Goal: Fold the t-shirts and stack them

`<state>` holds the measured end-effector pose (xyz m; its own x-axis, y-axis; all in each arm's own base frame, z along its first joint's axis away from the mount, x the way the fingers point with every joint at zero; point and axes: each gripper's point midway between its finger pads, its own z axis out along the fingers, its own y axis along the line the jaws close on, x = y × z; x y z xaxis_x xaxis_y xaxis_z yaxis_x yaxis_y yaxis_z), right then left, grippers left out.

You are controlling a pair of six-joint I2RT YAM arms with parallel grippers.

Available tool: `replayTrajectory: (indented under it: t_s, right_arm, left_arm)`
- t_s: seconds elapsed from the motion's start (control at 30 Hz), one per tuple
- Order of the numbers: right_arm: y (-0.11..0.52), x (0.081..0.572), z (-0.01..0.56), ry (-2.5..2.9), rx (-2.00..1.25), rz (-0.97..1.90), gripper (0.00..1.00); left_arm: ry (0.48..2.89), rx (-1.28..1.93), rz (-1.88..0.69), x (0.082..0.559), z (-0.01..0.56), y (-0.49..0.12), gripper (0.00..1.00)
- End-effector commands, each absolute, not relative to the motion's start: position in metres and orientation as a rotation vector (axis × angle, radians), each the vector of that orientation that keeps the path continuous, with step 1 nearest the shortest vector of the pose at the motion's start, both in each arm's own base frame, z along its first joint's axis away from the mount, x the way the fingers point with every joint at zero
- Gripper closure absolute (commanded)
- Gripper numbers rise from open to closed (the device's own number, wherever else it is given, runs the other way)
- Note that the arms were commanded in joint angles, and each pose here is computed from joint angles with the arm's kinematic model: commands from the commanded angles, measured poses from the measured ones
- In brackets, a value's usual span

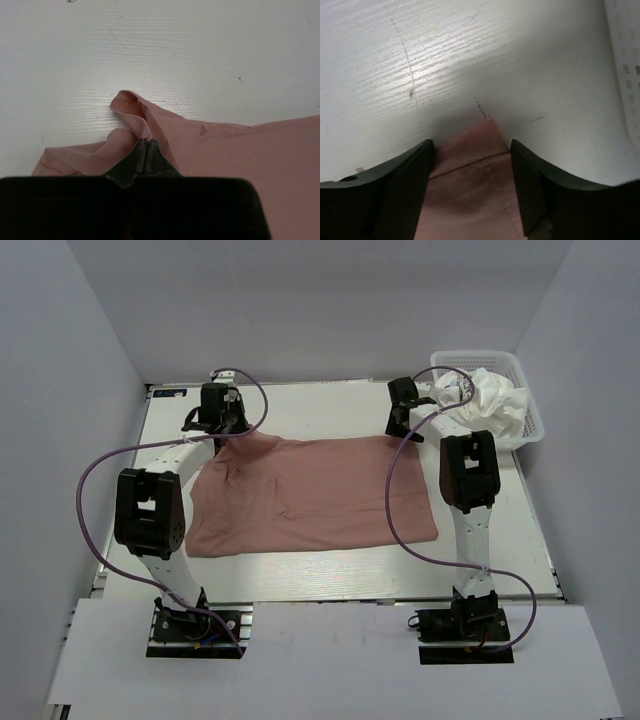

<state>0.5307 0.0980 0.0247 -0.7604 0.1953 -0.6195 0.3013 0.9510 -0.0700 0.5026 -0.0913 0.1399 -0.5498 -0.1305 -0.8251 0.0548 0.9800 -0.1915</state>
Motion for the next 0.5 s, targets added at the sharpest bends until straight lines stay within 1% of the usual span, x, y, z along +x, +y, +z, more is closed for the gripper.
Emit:
replayTrajectory:
  t_s: [0.0, 0.03, 0.07, 0.13, 0.17, 0.2, 0.3, 0.37, 0.4, 0.47]
  right_arm:
    - [0.094, 0.508, 0.012, 2.547, 0.329, -0.276, 0.35]
    - [0.094, 0.503, 0.009, 2.569, 0.329, -0.280, 0.35]
    - [0.097, 0.498, 0.006, 2.584, 0.335, -0.272, 0.42]
    - [0.103, 0.497, 0.006, 2.586, 0.334, -0.225, 0.49]
    - [0.104, 0.493, 0.002, 2.594, 0.334, -0.222, 0.56]
    - [0.107, 0.493, 0.001, 2.596, 0.331, -0.202, 0.70]
    - [0.111, 0.503, 0.009, 2.552, 0.330, -0.182, 0.91]
    - [0.109, 0.507, 0.023, 2.532, 0.315, -0.193, 0.96]
    - [0.109, 0.509, 0.028, 2.518, 0.312, -0.200, 1.00]
    - [0.110, 0.512, 0.049, 2.467, 0.311, -0.179, 1.00]
  left_arm:
    - [2.088, -0.046, -0.269, 0.497, 0.165, -0.095, 1.00]
    - [2.088, -0.046, -0.269, 0.497, 0.165, -0.095, 1.00]
    - [2.088, -0.046, -0.269, 0.497, 0.165, -0.095, 1.00]
    - [2.079, -0.045, -0.270, 0.499, 0.169, -0.095, 1.00]
    - [2.088, -0.046, -0.269, 0.500, 0.164, -0.095, 1.00]
    - [2.088, -0.046, -0.269, 0.500, 0.164, -0.095, 1.00]
    - [2.079, -0.045, -0.270, 0.502, 0.171, -0.096, 1.00]
    - [2.091, -0.046, -0.268, 0.501, 0.171, -0.095, 1.00]
    - [2.091, -0.046, -0.268, 0.501, 0.171, -0.095, 1.00]
    - [2.095, -0.061, -0.296, 0.492, 0.174, -0.097, 1.00]
